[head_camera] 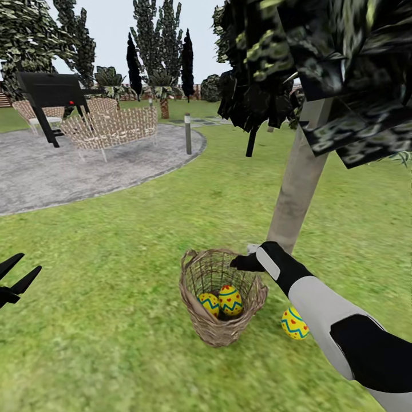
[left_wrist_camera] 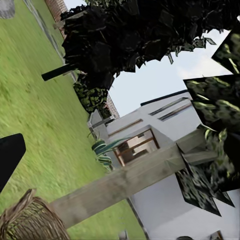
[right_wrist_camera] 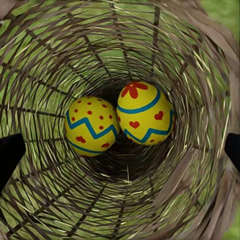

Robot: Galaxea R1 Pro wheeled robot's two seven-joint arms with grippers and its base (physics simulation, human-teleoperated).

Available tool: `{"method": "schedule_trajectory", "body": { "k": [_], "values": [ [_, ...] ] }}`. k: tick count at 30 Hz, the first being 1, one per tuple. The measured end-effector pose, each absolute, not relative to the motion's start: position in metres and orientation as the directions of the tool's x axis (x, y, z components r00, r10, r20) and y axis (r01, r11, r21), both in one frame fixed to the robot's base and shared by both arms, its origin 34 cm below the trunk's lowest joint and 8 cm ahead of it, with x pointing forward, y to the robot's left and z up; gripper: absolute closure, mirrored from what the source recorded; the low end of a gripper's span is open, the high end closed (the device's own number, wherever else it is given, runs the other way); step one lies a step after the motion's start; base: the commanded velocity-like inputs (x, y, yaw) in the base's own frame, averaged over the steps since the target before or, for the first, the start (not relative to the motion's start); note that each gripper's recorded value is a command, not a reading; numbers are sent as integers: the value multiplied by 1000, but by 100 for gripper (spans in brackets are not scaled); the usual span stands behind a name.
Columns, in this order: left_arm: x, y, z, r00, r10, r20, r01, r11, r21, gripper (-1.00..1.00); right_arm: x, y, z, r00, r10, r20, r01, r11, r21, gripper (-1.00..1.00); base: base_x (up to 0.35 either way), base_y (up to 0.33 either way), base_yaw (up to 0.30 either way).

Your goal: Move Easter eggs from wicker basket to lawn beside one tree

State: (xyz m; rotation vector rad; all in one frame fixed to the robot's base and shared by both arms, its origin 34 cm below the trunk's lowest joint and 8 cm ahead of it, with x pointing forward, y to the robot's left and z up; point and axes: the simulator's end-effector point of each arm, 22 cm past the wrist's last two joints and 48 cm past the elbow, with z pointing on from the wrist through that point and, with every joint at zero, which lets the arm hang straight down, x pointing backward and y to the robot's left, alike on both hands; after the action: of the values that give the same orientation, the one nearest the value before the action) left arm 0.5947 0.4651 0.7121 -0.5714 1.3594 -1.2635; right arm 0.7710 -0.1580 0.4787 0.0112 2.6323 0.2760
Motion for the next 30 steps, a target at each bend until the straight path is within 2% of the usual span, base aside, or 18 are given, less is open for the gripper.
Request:
{"method": "schedule_trajectory", "body": {
  "k": [10,18,30],
  "values": [
    [590,465,695,-244,-886,-395,328,308,-893,-100,763,-136,461,-883,46,-467,-62,975,214,-100,4,3,-3],
    [585,464,677,-246,-885,-396,328,309,-893,-100,737,-90,430,-888,-102,-449,-170,979,115,-100,0,0,0],
    [595,450,651,-297,-874,-386,295,301,-907,-100,738,-113,401,-903,-107,-416,-122,992,10,-100,0,0,0]
  ]
}}
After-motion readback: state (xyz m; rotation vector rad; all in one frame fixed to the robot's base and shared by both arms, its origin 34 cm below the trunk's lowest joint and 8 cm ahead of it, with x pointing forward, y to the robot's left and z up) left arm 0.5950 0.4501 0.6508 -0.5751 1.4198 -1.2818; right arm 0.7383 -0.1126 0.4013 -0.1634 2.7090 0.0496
